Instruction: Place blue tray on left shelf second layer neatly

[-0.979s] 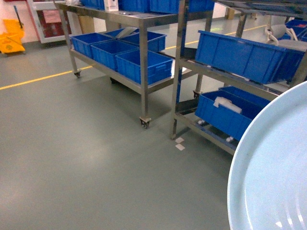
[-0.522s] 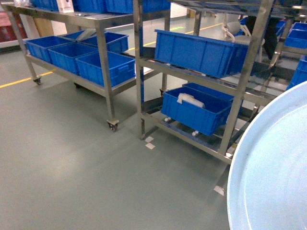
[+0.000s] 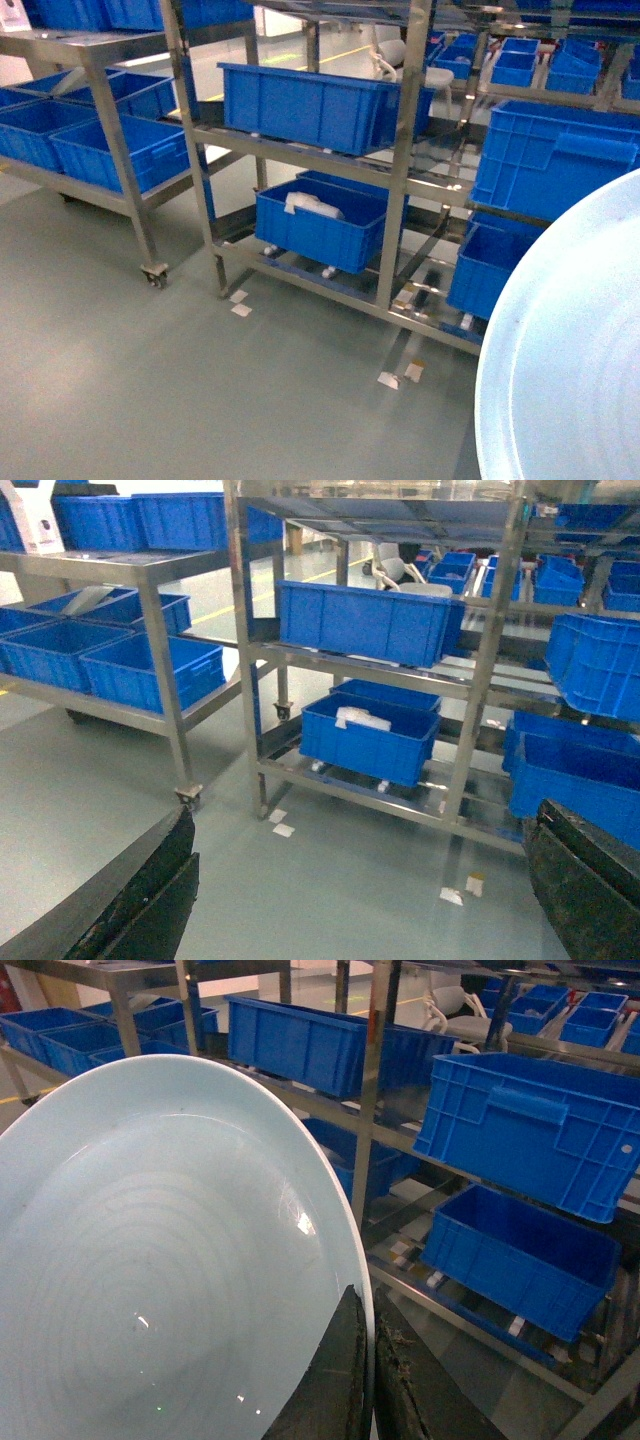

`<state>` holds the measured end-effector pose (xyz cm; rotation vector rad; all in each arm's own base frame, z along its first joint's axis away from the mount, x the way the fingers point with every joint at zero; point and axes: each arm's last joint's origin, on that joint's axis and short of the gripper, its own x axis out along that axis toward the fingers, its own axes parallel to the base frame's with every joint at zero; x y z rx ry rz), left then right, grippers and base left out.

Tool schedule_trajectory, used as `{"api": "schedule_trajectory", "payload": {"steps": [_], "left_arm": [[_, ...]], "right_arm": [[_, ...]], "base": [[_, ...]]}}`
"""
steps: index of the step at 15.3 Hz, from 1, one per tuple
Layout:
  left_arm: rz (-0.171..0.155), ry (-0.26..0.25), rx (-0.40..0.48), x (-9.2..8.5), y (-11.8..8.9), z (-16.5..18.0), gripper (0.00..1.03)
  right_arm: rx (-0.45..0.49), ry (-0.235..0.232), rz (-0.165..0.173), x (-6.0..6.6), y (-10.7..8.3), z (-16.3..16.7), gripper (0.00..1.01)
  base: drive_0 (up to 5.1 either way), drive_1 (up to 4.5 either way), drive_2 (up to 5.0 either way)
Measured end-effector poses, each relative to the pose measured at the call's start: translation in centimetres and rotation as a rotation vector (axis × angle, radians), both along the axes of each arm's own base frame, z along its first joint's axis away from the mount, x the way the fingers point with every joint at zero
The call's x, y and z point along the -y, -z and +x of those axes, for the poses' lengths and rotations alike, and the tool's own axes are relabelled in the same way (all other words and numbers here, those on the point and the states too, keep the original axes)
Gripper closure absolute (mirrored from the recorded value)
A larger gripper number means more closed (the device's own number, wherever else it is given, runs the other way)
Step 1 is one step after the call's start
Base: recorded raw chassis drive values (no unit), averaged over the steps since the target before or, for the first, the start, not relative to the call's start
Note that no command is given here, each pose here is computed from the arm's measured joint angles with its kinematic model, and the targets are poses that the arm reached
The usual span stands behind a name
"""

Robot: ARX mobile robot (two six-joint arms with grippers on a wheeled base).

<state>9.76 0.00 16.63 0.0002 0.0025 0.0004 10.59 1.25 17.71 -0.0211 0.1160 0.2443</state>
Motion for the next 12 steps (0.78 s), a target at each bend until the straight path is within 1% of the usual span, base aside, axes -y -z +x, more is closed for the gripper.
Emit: {"api": "schedule_trajectory", "payload": {"steps": [12], "left_arm": [[0.0, 0.0, 0.0, 0.0, 0.0, 0.0, 0.05]], "right_arm": [[0.0, 0.0, 0.0, 0.0, 0.0, 0.0, 0.99]], "base": [[-1.6, -1.56, -1.6]]}}
